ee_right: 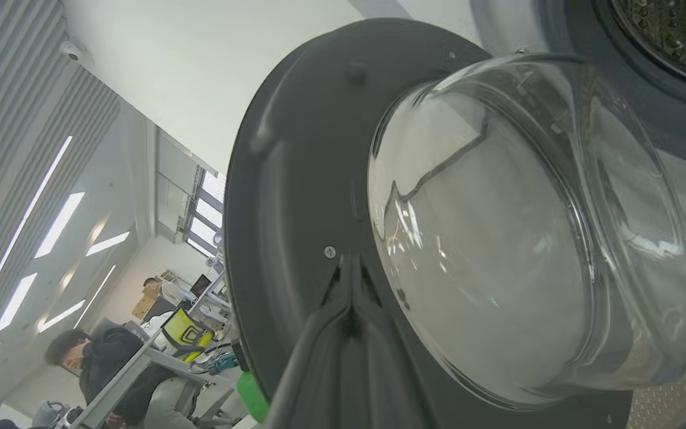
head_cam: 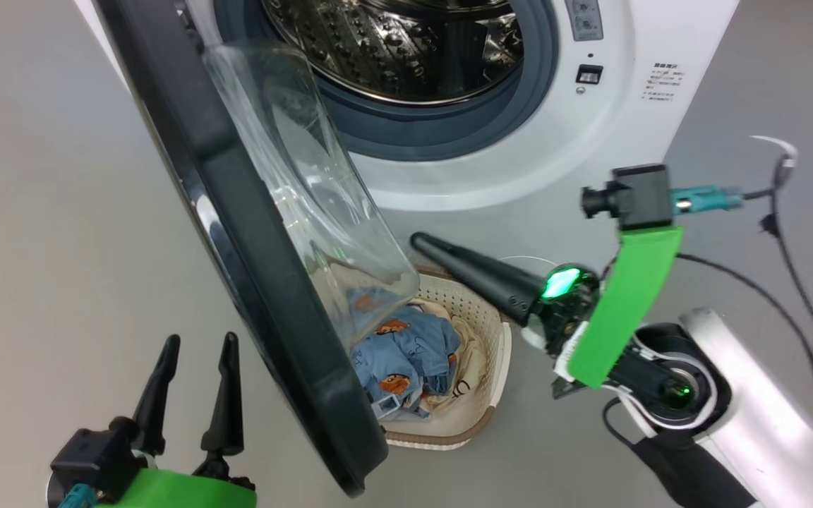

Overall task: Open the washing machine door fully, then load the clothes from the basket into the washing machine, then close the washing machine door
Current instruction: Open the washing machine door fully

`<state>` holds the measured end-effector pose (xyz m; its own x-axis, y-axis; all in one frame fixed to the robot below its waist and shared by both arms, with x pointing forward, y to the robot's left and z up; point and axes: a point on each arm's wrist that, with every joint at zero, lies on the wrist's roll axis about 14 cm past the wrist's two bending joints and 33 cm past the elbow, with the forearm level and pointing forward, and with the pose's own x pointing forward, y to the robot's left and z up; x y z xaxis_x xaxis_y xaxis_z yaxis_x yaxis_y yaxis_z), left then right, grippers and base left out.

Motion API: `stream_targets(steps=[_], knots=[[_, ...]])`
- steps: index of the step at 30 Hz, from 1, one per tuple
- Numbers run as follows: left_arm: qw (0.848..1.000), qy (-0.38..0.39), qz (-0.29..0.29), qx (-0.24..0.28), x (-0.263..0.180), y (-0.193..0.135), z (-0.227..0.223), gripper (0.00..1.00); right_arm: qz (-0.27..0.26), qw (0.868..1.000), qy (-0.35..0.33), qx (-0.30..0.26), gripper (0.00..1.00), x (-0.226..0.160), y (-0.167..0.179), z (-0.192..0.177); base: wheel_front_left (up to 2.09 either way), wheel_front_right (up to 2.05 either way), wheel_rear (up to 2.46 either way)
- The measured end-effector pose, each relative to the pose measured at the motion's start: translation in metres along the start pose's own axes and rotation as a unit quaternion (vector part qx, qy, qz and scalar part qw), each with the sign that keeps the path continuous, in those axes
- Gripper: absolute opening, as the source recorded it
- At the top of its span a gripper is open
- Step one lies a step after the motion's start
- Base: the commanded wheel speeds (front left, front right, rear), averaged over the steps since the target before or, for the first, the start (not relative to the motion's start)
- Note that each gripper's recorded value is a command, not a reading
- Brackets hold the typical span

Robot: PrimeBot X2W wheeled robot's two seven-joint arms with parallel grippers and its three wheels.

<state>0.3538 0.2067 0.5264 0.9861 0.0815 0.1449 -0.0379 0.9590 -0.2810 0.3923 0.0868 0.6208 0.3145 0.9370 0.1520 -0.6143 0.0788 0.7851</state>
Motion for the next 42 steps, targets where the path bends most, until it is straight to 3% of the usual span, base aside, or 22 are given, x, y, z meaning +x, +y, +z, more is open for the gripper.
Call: stream_targets(steps=[3,4,5,10,12,19,25,31,42], knots=[[1.0,0.0,-0.002,0.0,0.0,-0.001,0.0,1.0,-0.018,0.998,-0.035,-0.043,0.49,-0.011,-0.004,0.014,0.0,0.0,0.0],[1.0,0.0,-0.002,0.0,0.001,-0.001,0.0,1.0,-0.025,0.997,-0.047,-0.061,0.85,-0.015,-0.005,0.019,0.0,0.0,0.0],[1.0,-0.001,-0.002,-0.001,0.001,-0.001,0.0,1.0,-0.03,0.995,-0.058,-0.074,1.0,-0.018,-0.007,0.023,0.0,0.0,0.0],[1.0,0.005,0.0,-0.001,-0.002,0.0,-0.003,1.0,-0.072,0.978,-0.115,-0.159,1.0,-0.042,-0.022,0.04,0.0,0.0,0.0],[1.0,0.005,-0.002,-0.001,0.0,-0.001,-0.004,1.0,-0.098,0.964,-0.145,-0.202,1.0,-0.057,-0.034,0.051,0.0,0.0,0.0],[1.0,0.007,-0.005,0.002,0.001,-0.002,-0.005,1.0,-0.162,0.929,-0.192,-0.271,1.0,-0.098,-0.065,0.068,0.0,0.0,0.0],[1.0,0.008,-0.007,0.002,0.003,-0.003,-0.006,1.0,-0.218,0.909,-0.21,-0.288,1.0,-0.13,-0.088,0.076,0.0,0.0,0.0],[1.0,0.012,-0.007,0.005,0.003,-0.002,-0.009,1.0,-0.278,0.872,-0.264,-0.305,1.0,-0.173,-0.097,0.092,0.0,0.0,0.0],[1.0,0.013,-0.008,0.005,0.006,-0.002,-0.011,1.0,-0.369,0.822,-0.32,-0.292,1.0,-0.232,-0.107,0.067,0.0,0.0,0.0]])
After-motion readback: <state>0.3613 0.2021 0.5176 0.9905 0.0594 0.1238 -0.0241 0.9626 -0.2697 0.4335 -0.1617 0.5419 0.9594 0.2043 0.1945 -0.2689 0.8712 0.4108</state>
